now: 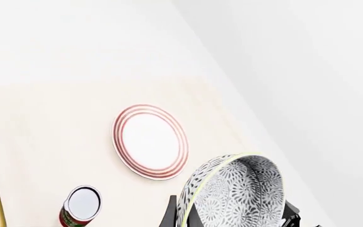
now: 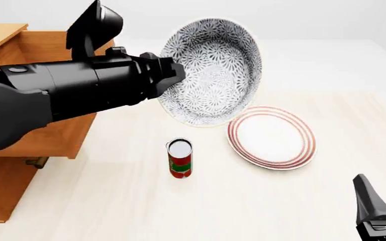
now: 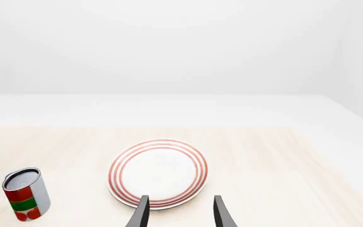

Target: Put the bowl in the top drawer of the cabinet.

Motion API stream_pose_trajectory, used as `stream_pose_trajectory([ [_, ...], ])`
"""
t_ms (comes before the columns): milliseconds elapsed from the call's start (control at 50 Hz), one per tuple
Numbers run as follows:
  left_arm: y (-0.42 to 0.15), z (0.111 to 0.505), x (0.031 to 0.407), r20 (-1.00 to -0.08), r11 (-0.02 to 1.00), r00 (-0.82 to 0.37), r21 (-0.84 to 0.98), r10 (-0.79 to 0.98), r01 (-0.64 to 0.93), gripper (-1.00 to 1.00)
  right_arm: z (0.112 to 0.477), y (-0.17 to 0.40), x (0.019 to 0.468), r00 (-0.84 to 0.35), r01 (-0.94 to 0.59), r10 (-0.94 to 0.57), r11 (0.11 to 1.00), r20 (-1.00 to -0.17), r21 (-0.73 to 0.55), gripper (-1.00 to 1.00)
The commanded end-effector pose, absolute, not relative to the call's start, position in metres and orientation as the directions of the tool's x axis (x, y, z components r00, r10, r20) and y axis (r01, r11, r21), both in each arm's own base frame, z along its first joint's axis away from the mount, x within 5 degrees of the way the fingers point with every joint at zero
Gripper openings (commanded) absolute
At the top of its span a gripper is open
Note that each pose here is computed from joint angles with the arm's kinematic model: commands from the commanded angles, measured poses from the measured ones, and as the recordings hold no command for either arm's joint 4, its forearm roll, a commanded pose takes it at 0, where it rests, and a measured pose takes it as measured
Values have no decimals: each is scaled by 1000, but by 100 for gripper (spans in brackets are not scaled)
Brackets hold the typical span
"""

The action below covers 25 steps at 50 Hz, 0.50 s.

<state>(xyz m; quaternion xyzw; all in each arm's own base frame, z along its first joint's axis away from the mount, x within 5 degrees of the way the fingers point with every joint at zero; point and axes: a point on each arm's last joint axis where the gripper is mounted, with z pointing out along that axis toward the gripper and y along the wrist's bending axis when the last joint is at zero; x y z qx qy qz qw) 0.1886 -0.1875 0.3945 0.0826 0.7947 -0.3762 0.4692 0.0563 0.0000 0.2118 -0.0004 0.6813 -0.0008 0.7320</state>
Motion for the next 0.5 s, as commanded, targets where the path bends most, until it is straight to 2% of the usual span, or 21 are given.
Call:
stream_pose_trajectory([
  [20,-173,405,189,-813,714,-525,-523,-253,466,-100,212,0,56,72,0,-2,1000,-997,-2,100],
  [500,-133,428,184,-832,762,-462,-507,-309,404,-100,212,0,56,72,1,-2,1000,-997,-2,100],
])
